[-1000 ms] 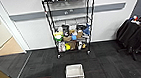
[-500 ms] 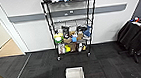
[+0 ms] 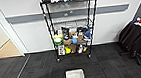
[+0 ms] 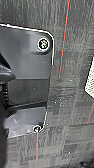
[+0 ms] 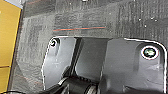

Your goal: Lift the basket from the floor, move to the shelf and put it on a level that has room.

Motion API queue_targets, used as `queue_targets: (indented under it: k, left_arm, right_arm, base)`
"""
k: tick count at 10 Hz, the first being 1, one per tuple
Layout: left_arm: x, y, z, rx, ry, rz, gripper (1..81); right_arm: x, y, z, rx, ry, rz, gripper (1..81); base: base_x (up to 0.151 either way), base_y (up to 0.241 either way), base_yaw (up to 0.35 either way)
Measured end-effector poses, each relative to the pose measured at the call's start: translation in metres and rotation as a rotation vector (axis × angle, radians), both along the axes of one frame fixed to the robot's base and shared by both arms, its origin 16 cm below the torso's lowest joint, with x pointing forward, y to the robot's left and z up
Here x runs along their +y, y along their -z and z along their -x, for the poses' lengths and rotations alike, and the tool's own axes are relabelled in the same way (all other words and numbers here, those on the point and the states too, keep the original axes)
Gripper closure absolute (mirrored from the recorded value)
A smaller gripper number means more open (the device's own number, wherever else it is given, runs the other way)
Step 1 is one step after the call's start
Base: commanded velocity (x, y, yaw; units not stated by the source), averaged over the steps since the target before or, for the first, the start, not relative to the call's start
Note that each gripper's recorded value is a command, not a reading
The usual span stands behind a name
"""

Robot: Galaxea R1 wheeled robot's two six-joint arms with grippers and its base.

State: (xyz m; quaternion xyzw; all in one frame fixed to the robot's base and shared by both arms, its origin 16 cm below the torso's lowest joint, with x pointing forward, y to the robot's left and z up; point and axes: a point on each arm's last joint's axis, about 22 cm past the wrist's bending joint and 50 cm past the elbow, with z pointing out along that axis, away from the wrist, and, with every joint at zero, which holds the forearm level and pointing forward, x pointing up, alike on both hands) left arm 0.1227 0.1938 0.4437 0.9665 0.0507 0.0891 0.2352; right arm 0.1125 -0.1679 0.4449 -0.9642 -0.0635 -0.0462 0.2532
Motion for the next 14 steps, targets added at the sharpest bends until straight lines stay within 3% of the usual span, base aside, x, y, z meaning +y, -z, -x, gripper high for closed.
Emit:
queue_targets:
  k: [7,14]
  left_arm:
    - [0.0,0.0,0.001,0.001,0.0,0.0,1.0]
    - [-0.02,-0.001,0.001,0.001,0.002,0.025,1.0]
  right_arm:
    - [-0.002,0.001,0.0,0.001,0.001,0.004,1.0]
    - [-0.001,0.001,0.001,0.001,0.001,0.005,1.0]
  base:
    - [0.122,0.0,0.0]
    - [0.122,0.0,0.0]
